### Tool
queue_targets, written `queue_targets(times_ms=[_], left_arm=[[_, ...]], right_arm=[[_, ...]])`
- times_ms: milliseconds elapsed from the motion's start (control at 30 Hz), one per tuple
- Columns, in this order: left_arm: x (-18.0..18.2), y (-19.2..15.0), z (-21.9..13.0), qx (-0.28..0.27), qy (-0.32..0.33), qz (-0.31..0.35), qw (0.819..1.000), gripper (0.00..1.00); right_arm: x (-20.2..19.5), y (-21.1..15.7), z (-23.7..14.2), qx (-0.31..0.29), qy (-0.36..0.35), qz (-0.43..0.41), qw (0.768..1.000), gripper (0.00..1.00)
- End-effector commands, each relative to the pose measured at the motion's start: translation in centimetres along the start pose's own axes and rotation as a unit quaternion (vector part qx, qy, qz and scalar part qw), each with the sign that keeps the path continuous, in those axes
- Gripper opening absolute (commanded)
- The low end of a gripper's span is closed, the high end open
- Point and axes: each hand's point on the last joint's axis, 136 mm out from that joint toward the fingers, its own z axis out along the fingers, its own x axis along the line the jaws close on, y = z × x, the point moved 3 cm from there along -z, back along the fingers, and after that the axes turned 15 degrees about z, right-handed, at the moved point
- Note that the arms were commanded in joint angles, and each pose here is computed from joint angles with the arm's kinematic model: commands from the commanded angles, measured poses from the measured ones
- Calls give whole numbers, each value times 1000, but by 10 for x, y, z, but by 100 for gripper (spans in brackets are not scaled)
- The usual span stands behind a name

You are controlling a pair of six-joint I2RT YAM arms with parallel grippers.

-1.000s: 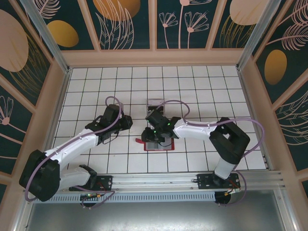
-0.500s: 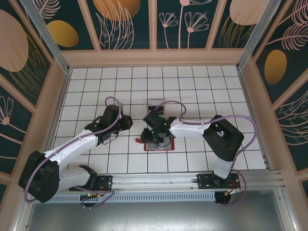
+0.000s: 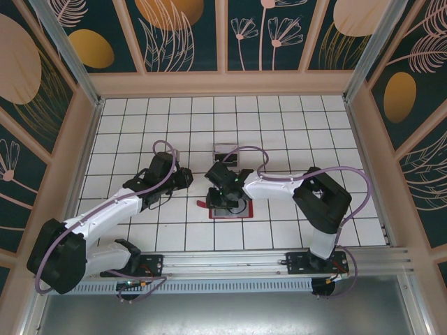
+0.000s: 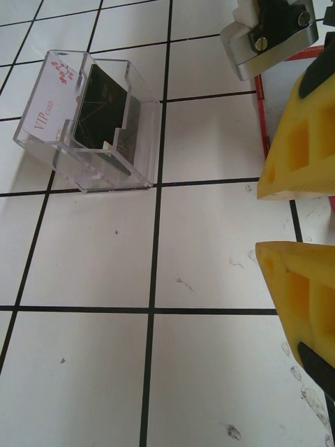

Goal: Take the credit cards out of the card holder

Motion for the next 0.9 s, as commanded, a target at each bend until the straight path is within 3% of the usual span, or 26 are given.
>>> queue_targets(times_ms=[0,867], left_arm=[[1,-1,0,-4,-5,3,1000,24],[-6,3,7,7,-18,8,1000,25]], right_arm=[[-14,0,0,-17,-60,2,998,35],[-33,7,-30,-98,-210,-21,972,41]])
